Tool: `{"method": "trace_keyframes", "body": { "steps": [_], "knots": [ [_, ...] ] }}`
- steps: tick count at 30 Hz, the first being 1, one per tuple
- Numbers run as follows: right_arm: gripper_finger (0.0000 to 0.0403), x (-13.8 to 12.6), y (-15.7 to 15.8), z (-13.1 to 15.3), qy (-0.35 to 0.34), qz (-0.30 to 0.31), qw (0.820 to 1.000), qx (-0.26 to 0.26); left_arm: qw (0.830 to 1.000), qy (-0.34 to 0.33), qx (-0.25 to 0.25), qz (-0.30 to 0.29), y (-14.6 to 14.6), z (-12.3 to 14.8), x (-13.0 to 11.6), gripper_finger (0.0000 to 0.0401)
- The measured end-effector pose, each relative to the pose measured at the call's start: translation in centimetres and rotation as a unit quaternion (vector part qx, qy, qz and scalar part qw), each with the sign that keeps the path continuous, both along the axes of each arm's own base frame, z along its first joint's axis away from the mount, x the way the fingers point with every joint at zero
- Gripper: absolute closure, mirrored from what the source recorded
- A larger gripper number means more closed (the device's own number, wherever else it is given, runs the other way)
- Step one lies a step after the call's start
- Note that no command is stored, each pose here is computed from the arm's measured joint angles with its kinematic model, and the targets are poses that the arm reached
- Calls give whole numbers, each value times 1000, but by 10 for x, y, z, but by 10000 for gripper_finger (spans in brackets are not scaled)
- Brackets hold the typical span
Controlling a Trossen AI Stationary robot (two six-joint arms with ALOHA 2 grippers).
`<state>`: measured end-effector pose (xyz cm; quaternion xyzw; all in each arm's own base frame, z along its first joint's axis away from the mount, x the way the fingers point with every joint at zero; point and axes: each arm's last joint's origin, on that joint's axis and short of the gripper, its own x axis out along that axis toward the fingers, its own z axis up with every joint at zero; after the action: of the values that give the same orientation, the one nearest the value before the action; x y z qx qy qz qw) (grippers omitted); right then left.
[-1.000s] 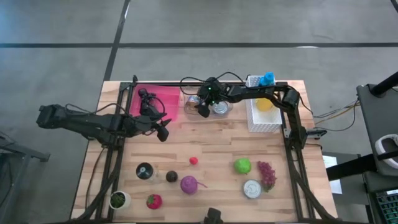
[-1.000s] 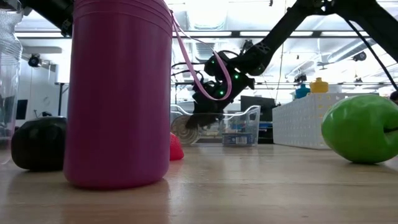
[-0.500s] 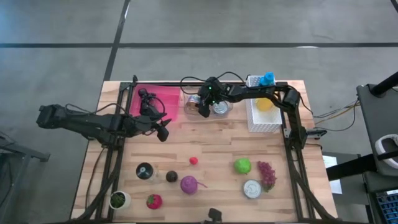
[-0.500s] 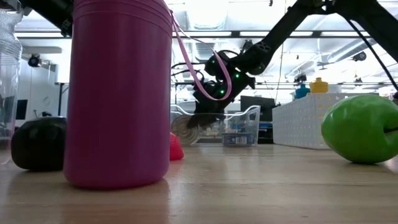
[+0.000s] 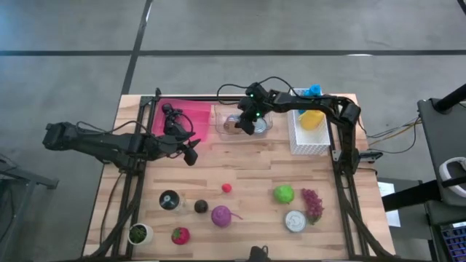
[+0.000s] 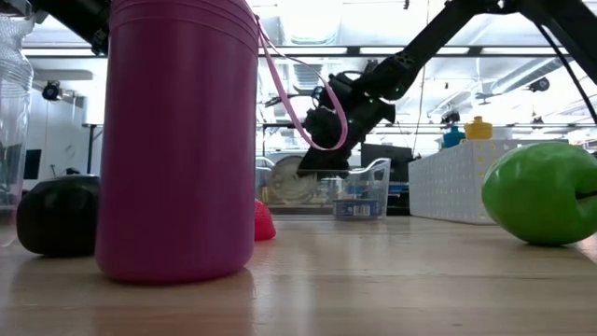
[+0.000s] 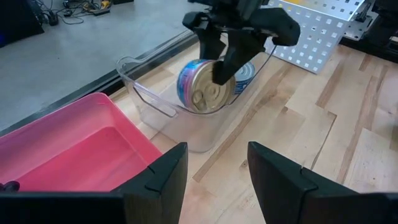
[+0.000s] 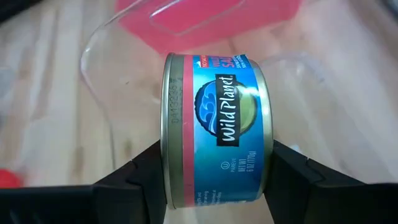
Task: Pick & Place Food Item
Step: Put the blue red tuna can into the transparent bin
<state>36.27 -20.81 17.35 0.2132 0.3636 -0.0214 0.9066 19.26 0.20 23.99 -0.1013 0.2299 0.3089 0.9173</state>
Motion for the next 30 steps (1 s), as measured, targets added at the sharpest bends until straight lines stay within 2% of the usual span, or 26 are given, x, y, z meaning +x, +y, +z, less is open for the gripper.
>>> {"method": "trace_keyframes", "body": {
  "steps": [4, 12, 18, 21, 25, 30],
  "knots": [
    [211, -6, -8, -12, 20, -3, 1000, 20, 1000, 0, 0, 0, 0, 0, 0, 232],
    [209, -6, -6, -13, 9, 24, 999, 25, 1000, 0, 0, 0, 0, 0, 0, 226],
    [117, -8, -7, -14, 19, 9, 1000, 20, 1000, 0, 0, 0, 0, 0, 0, 230],
    [83, -8, -7, -15, 20, 8, 1000, 20, 1000, 0, 0, 0, 0, 0, 0, 231],
    [58, -7, -9, -12, 17, 9, 1000, 16, 1000, 0, 0, 0, 0, 0, 0, 230],
    [48, -5, -13, -1, 3, 8, 1000, -5, 1000, 0, 0, 0, 0, 0, 0, 228]
  ]
}}
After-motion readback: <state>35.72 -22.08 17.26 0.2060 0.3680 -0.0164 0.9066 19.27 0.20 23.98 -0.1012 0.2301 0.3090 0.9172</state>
